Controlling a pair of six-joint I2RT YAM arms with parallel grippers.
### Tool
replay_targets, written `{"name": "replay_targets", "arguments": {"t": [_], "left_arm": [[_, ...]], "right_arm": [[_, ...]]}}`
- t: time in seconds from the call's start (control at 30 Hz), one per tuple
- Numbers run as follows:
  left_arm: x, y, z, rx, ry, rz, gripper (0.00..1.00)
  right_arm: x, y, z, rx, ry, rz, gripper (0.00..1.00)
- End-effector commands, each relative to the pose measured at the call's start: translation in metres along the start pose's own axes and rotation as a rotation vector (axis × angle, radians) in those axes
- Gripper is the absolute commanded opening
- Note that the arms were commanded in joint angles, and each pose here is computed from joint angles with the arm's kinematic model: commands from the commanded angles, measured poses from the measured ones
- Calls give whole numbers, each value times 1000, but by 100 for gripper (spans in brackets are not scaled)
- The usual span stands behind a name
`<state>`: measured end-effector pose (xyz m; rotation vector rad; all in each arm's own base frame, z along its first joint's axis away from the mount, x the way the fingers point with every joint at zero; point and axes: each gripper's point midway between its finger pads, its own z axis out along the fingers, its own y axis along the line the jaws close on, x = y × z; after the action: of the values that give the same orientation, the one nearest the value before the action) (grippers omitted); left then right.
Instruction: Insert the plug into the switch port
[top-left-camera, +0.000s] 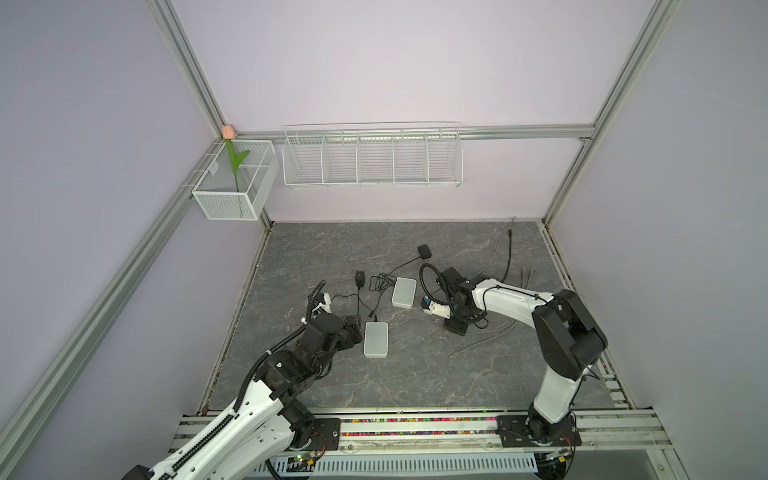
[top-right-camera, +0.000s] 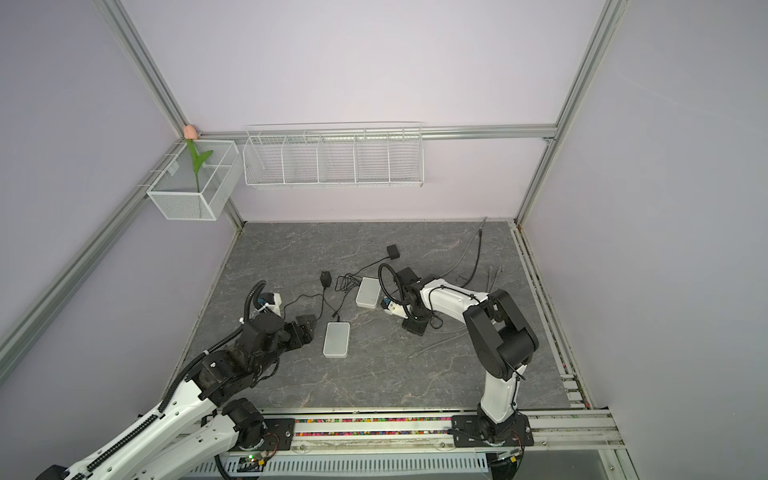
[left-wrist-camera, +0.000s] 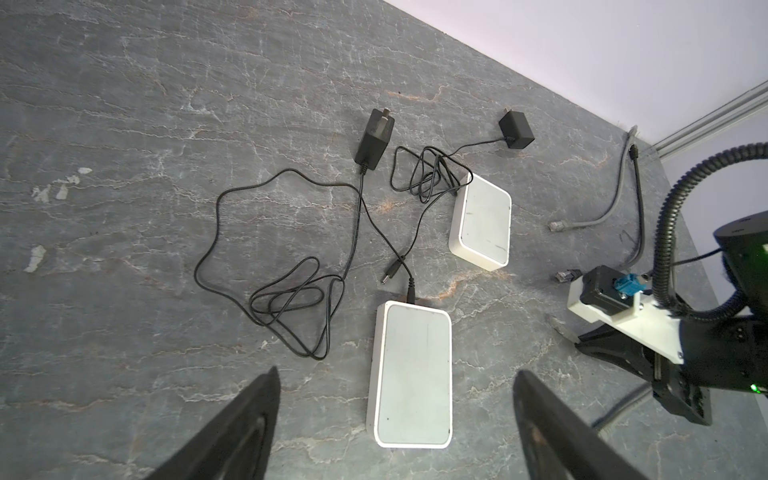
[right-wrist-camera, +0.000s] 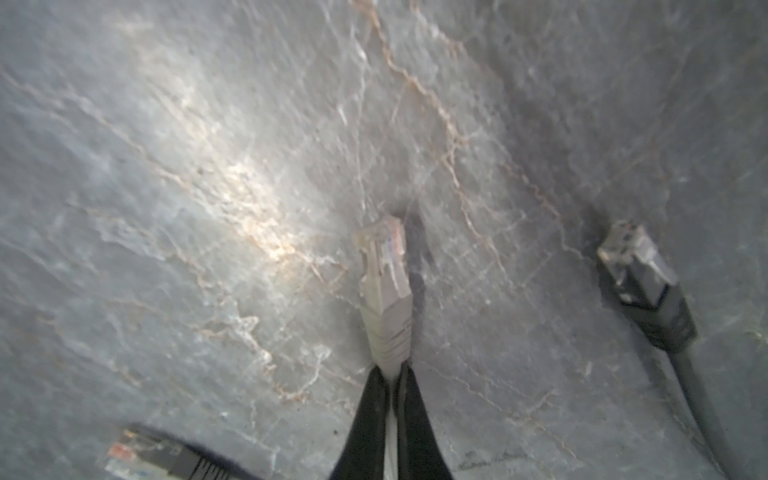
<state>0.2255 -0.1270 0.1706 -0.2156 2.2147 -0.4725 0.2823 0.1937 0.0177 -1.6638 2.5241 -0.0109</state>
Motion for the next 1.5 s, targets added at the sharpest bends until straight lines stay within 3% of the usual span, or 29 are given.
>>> {"name": "replay_targets", "arguments": {"t": [0.0,0.13,0.3,0.63,0.8,1.13,1.47], "left_arm": [[-6,-2,-5,14,-18,-6,85],[-8,-15,-6,79,-14,7,85],[-11,-57,-9,295,-11,10,84],[-14,-131,-9,610,61,-55,76],[-7,-151,-2,643,80,-19,75],[-3,-173,3,695,120,-52,67],[7,-176,23,624,209,-128,44]], "right_arm": [[-8,6,-1,14,-55,7,7],[-29,4,-37,61,-213,15,7],[-47,10,-78,99,-413,16,7],[-62,27,-117,192,-589,-4,7],[-69,48,-138,139,-680,-36,7],[-72,65,-143,119,-729,-44,7],[-87,62,-149,271,-748,-45,7]]}}
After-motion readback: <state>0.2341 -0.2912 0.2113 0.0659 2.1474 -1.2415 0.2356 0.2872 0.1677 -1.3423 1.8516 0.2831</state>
